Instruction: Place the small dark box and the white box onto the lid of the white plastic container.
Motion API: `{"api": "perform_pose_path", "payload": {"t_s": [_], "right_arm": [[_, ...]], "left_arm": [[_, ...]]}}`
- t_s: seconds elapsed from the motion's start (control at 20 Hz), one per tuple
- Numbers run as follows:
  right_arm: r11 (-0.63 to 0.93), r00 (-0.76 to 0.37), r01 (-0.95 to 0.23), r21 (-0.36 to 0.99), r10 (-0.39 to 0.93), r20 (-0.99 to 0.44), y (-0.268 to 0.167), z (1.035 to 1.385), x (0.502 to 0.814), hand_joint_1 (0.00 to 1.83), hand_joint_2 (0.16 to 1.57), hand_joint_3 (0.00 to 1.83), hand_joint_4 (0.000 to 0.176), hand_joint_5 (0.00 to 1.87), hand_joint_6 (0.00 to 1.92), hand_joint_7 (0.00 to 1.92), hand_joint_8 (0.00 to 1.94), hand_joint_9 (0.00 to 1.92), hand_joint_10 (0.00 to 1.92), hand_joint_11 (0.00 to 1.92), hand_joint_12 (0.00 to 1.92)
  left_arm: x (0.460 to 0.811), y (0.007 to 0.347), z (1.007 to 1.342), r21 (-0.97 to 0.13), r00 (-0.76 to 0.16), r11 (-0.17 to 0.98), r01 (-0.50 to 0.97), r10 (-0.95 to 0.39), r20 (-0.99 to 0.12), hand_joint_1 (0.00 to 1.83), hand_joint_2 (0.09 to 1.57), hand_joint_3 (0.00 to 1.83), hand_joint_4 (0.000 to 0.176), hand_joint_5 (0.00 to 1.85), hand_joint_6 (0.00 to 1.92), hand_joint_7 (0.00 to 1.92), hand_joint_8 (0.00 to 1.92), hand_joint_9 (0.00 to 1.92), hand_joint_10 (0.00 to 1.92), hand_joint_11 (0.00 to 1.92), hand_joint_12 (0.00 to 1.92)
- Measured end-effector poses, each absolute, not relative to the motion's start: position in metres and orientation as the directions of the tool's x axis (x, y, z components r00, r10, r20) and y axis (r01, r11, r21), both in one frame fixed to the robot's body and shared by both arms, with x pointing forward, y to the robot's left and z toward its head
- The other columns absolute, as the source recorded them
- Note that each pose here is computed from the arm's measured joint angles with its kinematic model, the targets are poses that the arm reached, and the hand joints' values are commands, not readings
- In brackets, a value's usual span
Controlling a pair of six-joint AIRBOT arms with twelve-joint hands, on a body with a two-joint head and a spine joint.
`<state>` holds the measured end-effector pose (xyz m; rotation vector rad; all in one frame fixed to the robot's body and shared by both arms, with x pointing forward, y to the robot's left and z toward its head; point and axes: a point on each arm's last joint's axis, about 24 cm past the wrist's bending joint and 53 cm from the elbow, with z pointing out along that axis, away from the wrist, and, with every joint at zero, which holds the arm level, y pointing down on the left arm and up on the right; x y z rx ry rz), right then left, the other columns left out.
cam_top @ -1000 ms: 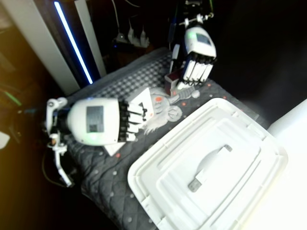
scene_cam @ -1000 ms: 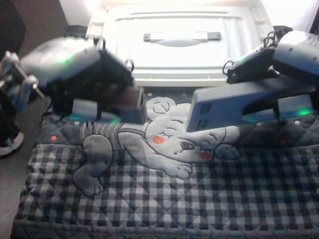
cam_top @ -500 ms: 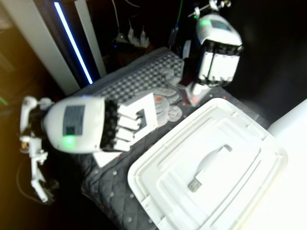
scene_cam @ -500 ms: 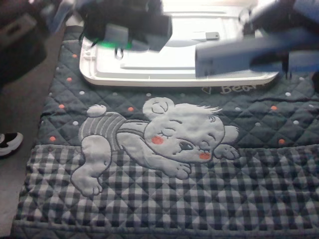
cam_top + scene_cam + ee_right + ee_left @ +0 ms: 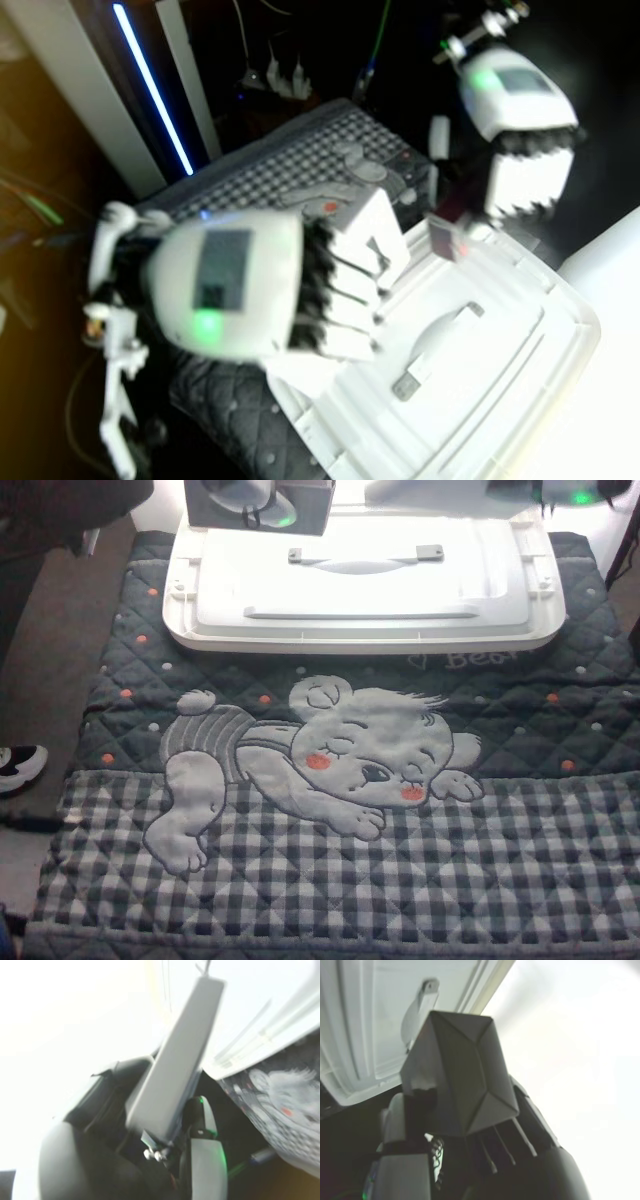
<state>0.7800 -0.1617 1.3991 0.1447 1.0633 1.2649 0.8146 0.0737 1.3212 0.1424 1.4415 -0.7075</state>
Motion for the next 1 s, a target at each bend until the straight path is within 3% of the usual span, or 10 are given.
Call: {"api": "perform_pose_path", "payload": {"t_s": [0.05,0.1,0.2,0.3,0.55,0.6,0.7,0.8,0.9,1.0], "right_arm": [[0.373,-0.082,-0.678,0.634,0.818,-0.569,-0.163,1.394,0.787,1.13,0.93,0.00,0.150,0.13,0.03,0.19,0.02,0.18,0.04,0.05,0.64],[0.390,-0.091,-0.657,0.645,0.809,-0.581,-0.161,1.387,0.792,1.07,0.90,0.00,0.171,0.03,0.00,0.04,0.00,0.04,0.01,0.01,0.39],[0.402,-0.105,-0.645,0.650,0.795,-0.597,-0.156,1.381,0.794,0.98,0.87,0.00,0.176,0.00,0.00,0.00,0.00,0.00,0.00,0.00,0.25],[0.396,-0.104,-0.651,0.648,0.799,-0.593,-0.155,1.382,0.792,0.94,0.83,0.00,0.176,0.00,0.00,0.00,0.00,0.00,0.00,0.00,0.32],[0.399,-0.108,-0.656,0.641,0.791,-0.603,-0.160,1.383,0.784,0.82,0.79,0.00,0.176,0.00,0.00,0.00,0.00,0.00,0.00,0.00,0.30],[0.401,-0.107,-0.663,0.632,0.785,-0.611,-0.160,1.384,0.779,0.79,0.75,0.00,0.176,0.00,0.00,0.00,0.00,0.00,0.00,0.00,0.14],[0.409,-0.110,-0.677,0.611,0.766,-0.634,-0.160,1.385,0.768,0.76,0.73,0.00,0.176,0.00,0.00,0.00,0.00,0.00,0.00,0.00,0.01],[0.381,-0.110,-0.721,0.579,0.763,-0.637,-0.159,1.387,0.746,0.63,0.72,0.00,0.176,0.00,0.00,0.00,0.00,0.06,0.01,0.01,0.56],[0.330,-0.142,-0.745,0.580,0.771,-0.621,-0.153,1.372,0.732,0.68,0.73,0.00,0.159,0.00,0.00,0.01,0.00,0.08,0.00,0.00,0.54],[0.296,-0.185,-0.757,0.583,0.759,-0.625,-0.140,1.357,0.720,0.74,0.71,0.00,0.175,0.00,0.00,0.00,0.00,0.01,0.00,0.00,0.32]], "left_arm": [[0.820,0.075,1.316,-0.333,-0.052,0.796,0.505,-0.357,-0.933,1.13,0.95,0.00,0.049,0.33,0.02,0.24,0.01,0.20,0.04,0.03,0.54],[0.825,0.075,1.310,-0.345,-0.076,0.801,0.489,-0.355,-0.932,1.07,0.90,0.00,0.106,0.21,0.01,0.10,0.01,0.07,0.01,0.01,0.29],[0.830,0.079,1.297,-0.372,-0.116,0.805,0.462,-0.361,-0.925,0.99,0.84,0.00,0.151,0.11,0.00,0.02,0.00,0.05,0.00,0.00,0.30],[0.829,0.080,1.289,-0.373,-0.129,0.808,0.457,-0.355,-0.926,1.00,0.81,0.00,0.173,0.05,0.00,0.01,0.00,0.05,0.00,0.00,0.28],[0.818,0.069,1.271,-0.367,-0.155,0.799,0.476,-0.335,-0.929,0.99,0.82,0.00,0.176,0.00,0.00,0.00,0.00,0.01,0.00,0.00,0.23],[0.811,0.068,1.273,-0.367,-0.149,0.790,0.490,-0.339,-0.929,0.97,0.85,0.01,0.176,0.00,0.00,0.00,0.00,0.00,0.00,0.00,0.05],[0.797,0.066,1.280,-0.358,-0.125,0.774,0.523,-0.346,-0.930,0.91,0.85,0.01,0.176,0.00,0.00,0.00,0.00,0.00,0.00,0.00,0.00],[0.777,0.068,1.295,-0.329,-0.070,0.755,0.567,-0.354,-0.933,0.81,0.86,0.01,0.176,0.01,0.00,0.00,0.00,0.00,0.00,0.05,0.02],[0.751,0.069,1.310,-0.293,-0.004,0.727,0.621,-0.370,-0.929,0.96,0.74,0.00,0.175,0.01,0.00,0.00,0.00,0.05,0.01,0.14,0.06],[0.730,0.066,1.315,-0.264,0.036,0.702,0.661,-0.381,-0.924,1.00,0.72,0.00,0.176,0.00,0.00,0.00,0.00,0.07,0.01,0.20,0.08]]}}
